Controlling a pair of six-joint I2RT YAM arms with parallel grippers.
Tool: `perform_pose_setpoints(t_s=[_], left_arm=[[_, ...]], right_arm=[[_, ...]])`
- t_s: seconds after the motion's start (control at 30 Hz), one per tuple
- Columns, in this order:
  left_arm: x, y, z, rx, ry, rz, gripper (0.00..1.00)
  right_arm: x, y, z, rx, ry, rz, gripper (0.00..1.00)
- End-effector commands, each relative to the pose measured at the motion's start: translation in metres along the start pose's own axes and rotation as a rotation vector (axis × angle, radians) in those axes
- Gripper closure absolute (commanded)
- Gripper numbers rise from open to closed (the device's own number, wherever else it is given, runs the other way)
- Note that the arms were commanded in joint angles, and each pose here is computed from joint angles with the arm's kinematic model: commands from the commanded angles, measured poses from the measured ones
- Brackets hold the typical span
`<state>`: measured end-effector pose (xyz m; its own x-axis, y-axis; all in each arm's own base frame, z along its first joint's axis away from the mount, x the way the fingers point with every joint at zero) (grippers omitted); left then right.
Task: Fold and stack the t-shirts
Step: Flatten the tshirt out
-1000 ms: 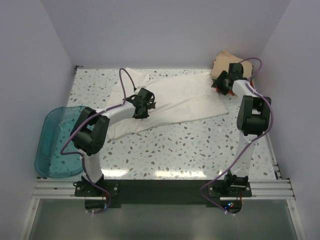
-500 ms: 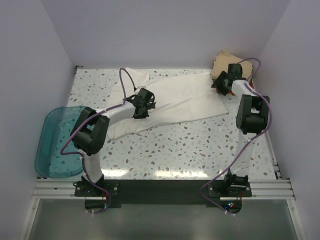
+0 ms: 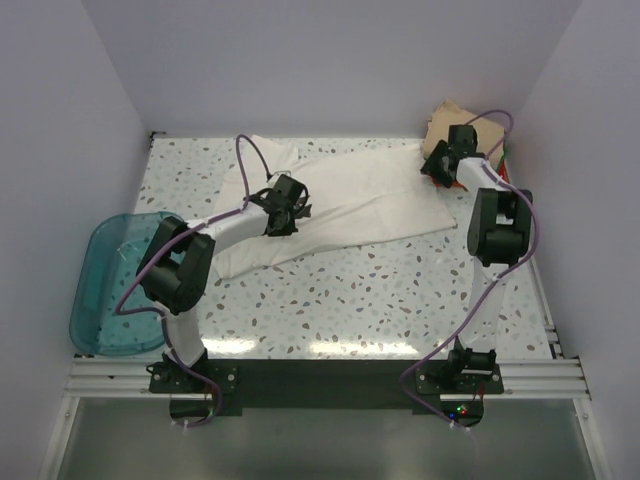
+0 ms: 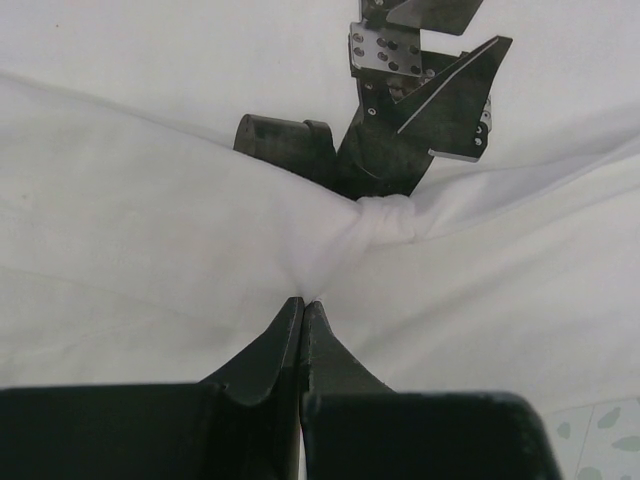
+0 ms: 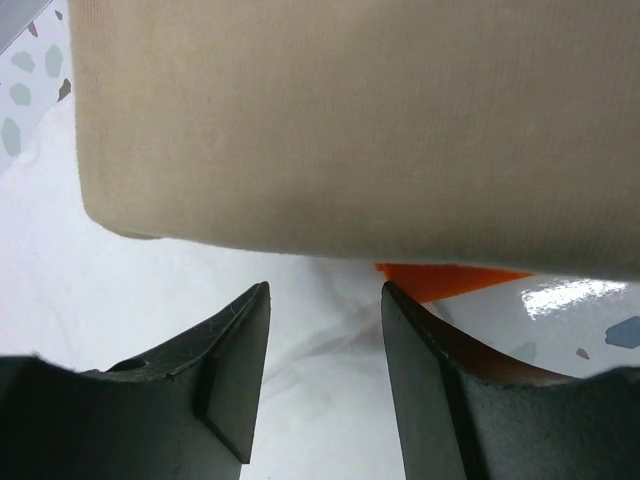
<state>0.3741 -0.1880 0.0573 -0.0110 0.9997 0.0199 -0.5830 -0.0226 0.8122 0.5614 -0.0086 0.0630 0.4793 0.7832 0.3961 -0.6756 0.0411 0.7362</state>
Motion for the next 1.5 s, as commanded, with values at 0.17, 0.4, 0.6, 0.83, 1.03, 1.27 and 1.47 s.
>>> perform_pose_setpoints(t_s=[0.17,0.4,0.6,0.83,1.03,1.27,1.47], left_arm=[[-0.001,0.013,0.01,-0.038,-0.003,-0.026,1.0],[-0.002,0.014,0.01,-0.039,-0.005,-0.031,1.0],[-0.003,0.013,0.01,-0.038,-0.003,-0.035,1.0],[-0.002,0.014,0.009,-0.037,-0.001,-0.034,1.0],[-0.001,0.015,0.009,-0.039,-0.002,-0.034,1.0],[-0.001,0.016,0.009,-0.04,-0.001,-0.036,1.0],[0.0,0.018,0.008,-0.039,0.0,-0.041,1.0]], right_arm=[[-0.002,0.004,0.001,-0.056,0.085,-0.075,0.52],[-0.015,0.012,0.002,-0.085,0.122,-0.164,0.54],[-0.007,0.022,0.004,-0.119,0.163,-0.183,0.55],[-0.005,0.029,0.0,-0.11,0.175,-0.185,0.57],[-0.005,0.038,0.001,-0.12,0.177,-0.197,0.57],[-0.003,0.035,-0.002,-0.104,0.176,-0.19,0.7],[-0.005,0.037,-0.003,-0.095,0.173,-0.199,0.95]])
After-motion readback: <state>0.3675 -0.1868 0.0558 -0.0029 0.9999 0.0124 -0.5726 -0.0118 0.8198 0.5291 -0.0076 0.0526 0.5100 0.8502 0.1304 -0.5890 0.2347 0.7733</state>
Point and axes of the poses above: each gripper's point midway between its finger pads, its own y axis back along the fingers, its own x axis along the line the jaws close on, z = x × y, the point moved 2 cm from there along y, back along the fingers, and after that the axes turned 6 degrees about -y, right-handed, at the moved point
